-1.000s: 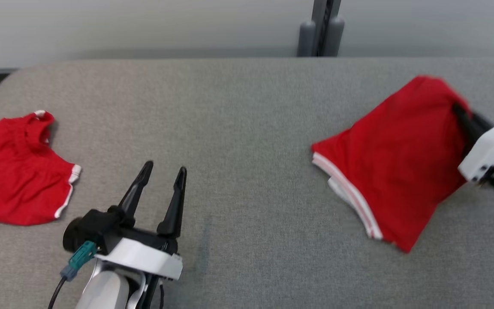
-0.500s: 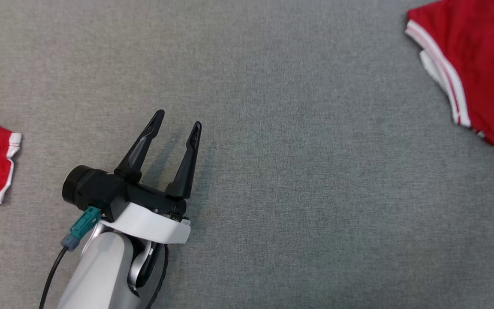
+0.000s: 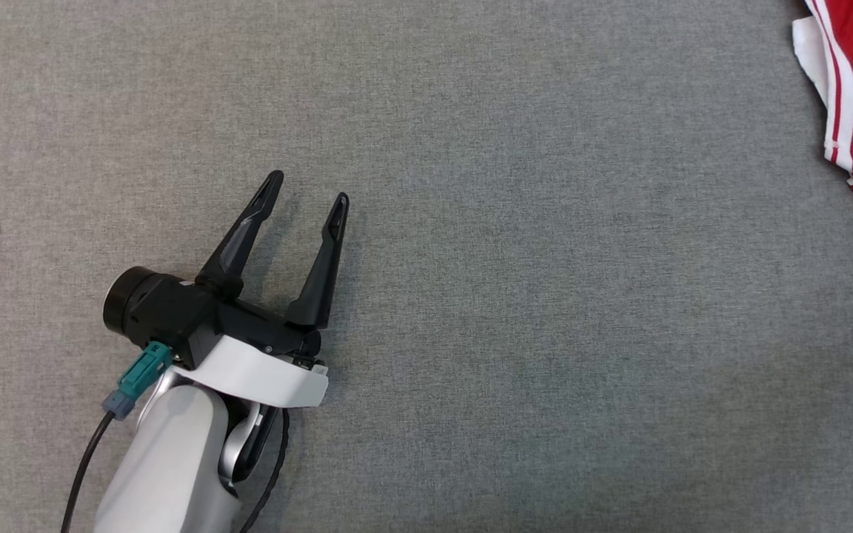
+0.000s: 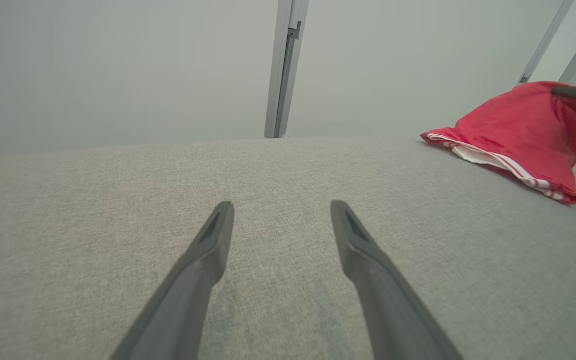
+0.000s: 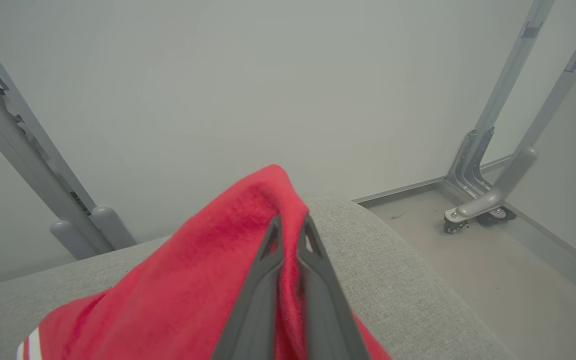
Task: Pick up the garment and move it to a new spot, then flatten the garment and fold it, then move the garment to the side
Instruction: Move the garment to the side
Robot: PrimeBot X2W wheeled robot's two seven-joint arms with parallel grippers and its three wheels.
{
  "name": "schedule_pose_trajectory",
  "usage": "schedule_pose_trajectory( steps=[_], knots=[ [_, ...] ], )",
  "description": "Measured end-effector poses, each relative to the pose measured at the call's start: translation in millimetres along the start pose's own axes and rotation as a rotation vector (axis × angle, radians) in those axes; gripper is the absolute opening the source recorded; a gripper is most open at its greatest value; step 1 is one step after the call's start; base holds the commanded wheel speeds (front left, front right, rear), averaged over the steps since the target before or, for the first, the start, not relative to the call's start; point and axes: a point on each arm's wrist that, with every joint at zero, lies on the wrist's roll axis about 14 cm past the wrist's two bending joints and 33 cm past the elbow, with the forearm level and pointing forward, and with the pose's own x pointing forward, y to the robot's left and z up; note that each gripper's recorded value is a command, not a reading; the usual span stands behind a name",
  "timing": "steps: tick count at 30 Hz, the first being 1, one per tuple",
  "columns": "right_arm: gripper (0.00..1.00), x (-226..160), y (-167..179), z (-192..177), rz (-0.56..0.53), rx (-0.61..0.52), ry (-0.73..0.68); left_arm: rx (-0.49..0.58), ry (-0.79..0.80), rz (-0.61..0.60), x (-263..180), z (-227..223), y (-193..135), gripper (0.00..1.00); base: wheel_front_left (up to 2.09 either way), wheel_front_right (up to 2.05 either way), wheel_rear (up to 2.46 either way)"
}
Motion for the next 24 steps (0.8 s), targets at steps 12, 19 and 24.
schedule_pose_trajectory(
  steps=[12,19,24],
  knots=[
    [1.00,-6.7,15.4,18.6,0.030,-0.022,-0.033,0.002,-0.030,0.010,-4.6,15.6,-1.5,1.00,0.00,0.00,0.00],
    [1.00,-32.5,46.9,54.9,0.128,-0.014,-0.140,-0.006,-0.075,0.029,-19.7,38.5,-6.2,1.00,0.00,0.00,0.00],
    [1.00,-58.1,66.0,74.4,0.196,-0.014,-0.201,0.006,-0.108,0.067,-37.4,55.8,-0.3,1.00,0.00,0.00,0.00]
  ],
)
